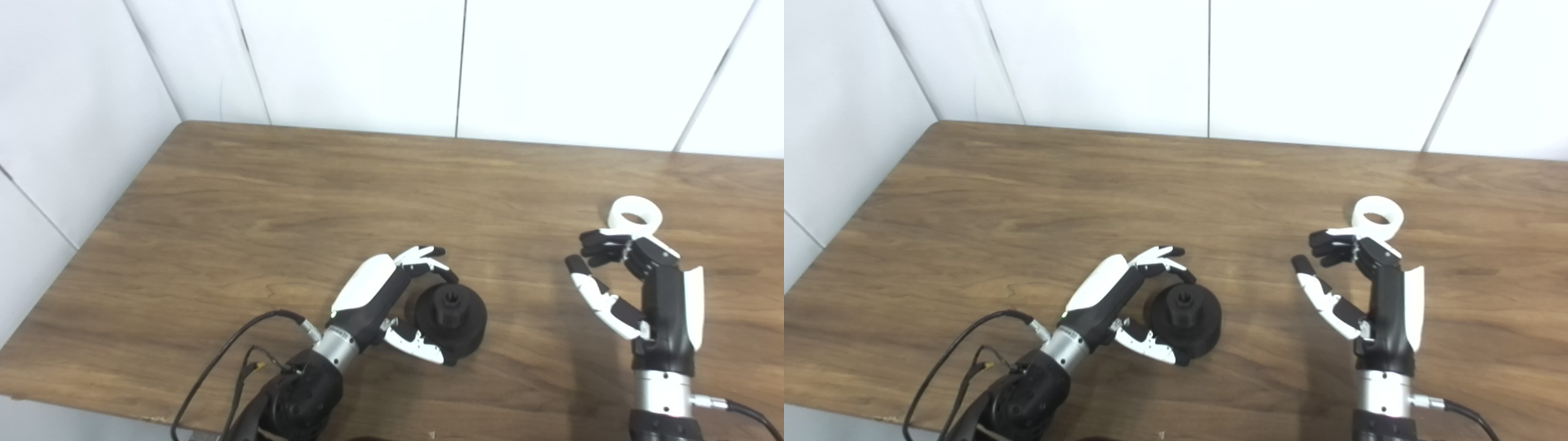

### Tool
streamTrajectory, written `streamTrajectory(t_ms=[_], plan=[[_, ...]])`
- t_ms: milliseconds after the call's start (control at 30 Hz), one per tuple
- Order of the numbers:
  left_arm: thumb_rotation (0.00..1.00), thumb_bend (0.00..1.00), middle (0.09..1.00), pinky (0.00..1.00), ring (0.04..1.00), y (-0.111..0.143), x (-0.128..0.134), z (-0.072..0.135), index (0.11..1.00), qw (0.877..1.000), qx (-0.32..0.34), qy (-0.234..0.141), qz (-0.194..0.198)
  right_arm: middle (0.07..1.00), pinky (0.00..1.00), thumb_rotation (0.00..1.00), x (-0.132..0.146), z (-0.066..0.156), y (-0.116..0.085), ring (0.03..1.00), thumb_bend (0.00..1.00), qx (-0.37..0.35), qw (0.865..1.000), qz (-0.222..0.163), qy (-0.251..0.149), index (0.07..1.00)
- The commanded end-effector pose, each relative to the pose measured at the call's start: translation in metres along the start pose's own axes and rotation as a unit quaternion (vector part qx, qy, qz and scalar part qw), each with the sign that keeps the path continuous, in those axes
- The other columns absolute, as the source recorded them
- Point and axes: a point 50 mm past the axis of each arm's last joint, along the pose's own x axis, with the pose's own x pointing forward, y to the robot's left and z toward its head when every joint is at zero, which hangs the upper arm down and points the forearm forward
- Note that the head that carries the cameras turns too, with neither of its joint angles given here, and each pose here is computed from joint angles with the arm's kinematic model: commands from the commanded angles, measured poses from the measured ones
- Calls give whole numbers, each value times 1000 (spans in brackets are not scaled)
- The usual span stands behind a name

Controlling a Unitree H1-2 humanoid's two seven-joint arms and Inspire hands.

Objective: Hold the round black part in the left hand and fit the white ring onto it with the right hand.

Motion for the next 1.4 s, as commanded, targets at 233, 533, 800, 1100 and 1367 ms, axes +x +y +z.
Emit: streamTrajectory(t_ms=[233, 533, 800, 1100, 1367], plan=[[199, 933, 912, 848, 948, -5, -4, 13, 585, 999, 9, -29, -29, 577, 449, 151, -7, 18, 11, 528, 495, 9, 1000, -17, -13, 493], [171, 914, 914, 820, 948, 5, -15, 4, 589, 999, 6, -31, -31, 571, 452, 146, -7, 25, 35, 524, 494, 9, 1000, -12, -20, 493], [151, 922, 901, 782, 931, 14, -20, -5, 579, 998, 2, -44, -37, 552, 415, 148, -7, 31, 56, 493, 494, 0, 1000, -22, -6, 492], [140, 930, 897, 773, 929, 16, -21, -7, 572, 998, -6, -45, -42, 553, 415, 149, -2, 29, 55, 492, 494, -10, 999, -29, -9, 491], [127, 936, 894, 769, 925, 16, -22, -6, 573, 998, -5, -44, -42, 622, 508, 152, 26, 28, 29, 599, 499, -76, 997, -21, -12, 496]])
